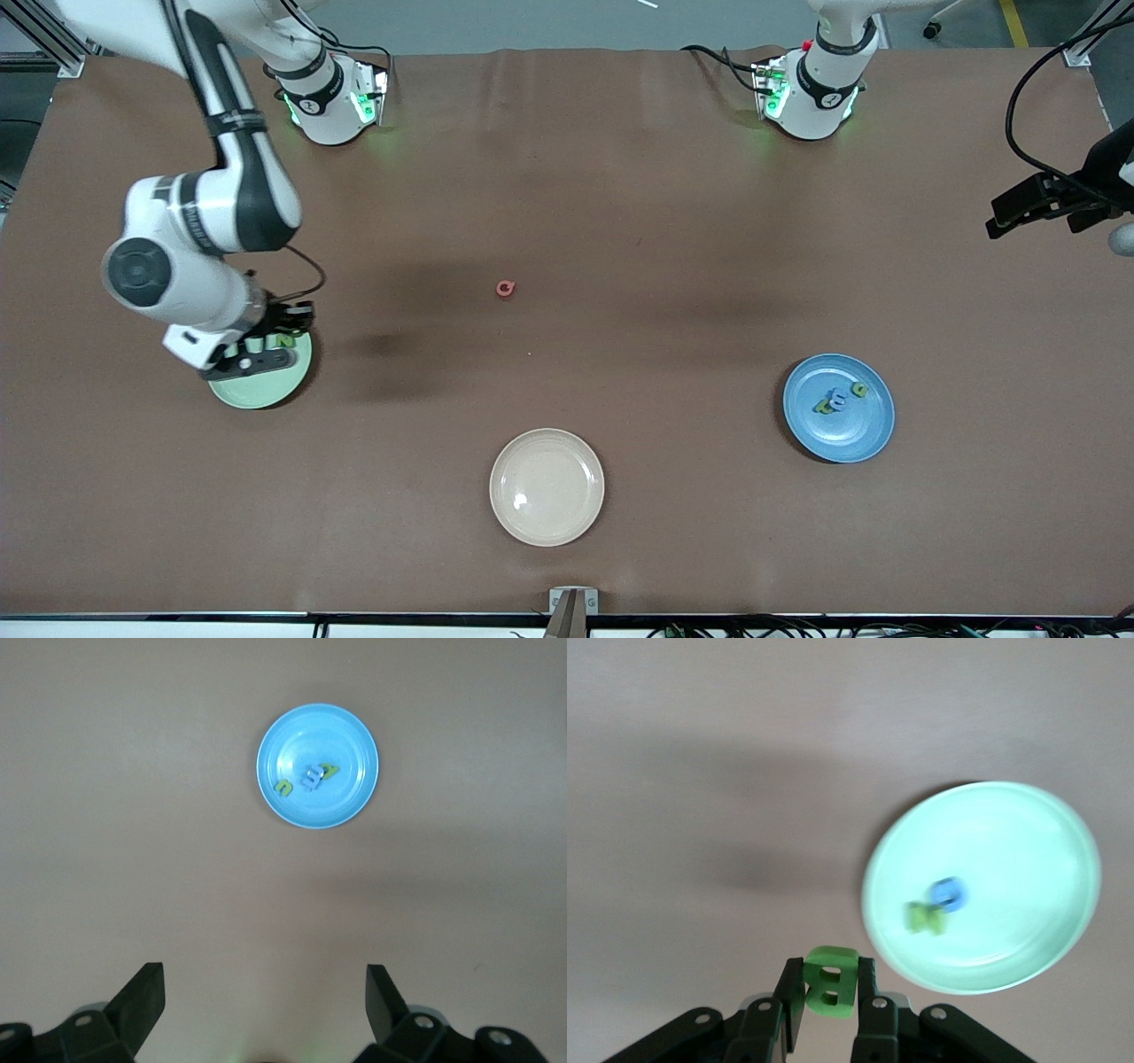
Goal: Sort upper and lower case letters into plates
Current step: 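Place the green B on the green plate with the right gripper, then move the right gripper to the pink Q and grasp it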
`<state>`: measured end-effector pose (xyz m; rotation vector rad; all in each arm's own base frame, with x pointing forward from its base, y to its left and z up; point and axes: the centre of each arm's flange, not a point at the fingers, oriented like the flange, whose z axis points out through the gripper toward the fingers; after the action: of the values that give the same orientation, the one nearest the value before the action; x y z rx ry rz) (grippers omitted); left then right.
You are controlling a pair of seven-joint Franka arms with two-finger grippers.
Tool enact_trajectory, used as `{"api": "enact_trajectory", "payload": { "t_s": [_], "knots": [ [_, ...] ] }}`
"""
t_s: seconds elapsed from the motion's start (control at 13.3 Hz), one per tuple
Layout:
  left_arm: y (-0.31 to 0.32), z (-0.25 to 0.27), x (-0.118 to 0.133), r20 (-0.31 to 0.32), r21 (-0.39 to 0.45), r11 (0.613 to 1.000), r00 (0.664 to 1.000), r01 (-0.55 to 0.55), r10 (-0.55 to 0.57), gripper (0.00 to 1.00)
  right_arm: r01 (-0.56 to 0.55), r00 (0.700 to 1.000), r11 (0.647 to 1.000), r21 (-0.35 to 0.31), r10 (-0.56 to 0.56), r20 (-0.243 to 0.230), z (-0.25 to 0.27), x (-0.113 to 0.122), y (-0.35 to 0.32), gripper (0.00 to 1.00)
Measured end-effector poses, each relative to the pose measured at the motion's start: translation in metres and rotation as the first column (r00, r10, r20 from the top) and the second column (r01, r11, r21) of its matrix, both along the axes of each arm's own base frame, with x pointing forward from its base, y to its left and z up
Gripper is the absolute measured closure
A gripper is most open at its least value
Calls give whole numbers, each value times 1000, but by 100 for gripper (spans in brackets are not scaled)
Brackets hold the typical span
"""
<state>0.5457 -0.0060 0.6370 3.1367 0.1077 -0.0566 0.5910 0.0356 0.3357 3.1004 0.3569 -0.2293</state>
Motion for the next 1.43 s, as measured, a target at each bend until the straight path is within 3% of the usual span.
{"api": "enact_trajectory", "payload": {
  "t_s": [0.3, 0.53, 0.68, 1.28, 1.43],
  "knots": [
    [-1, 4, -7, 6, 2, 1000, 1000, 2, -2, 0, -72, 997, 997, 13, 72, 18, -49, -2, -82, 72],
    [-2, 3, -7, 3, 2, 1000, 1000, 4, -4, 0, -91, 996, 996, 2, 91, 27, -100, -16, -93, 72],
    [-2, 2, -7, 1, 2, 1000, 1000, 3, -3, 0, -92, 996, 996, 2, 92, 7, -121, -25, -93, 72],
    [-6, -1, -8, -12, 8, 1000, 1000, 11, -11, 0, -74, 997, 997, 6, 74, -23, -136, -34, -111, 72],
    [-16, -1, -9, -9, 51, 998, 999, 37, -36, 0, -74, 997, 997, 6, 74, -22, -140, -37, -113, 72]
  ]
}}
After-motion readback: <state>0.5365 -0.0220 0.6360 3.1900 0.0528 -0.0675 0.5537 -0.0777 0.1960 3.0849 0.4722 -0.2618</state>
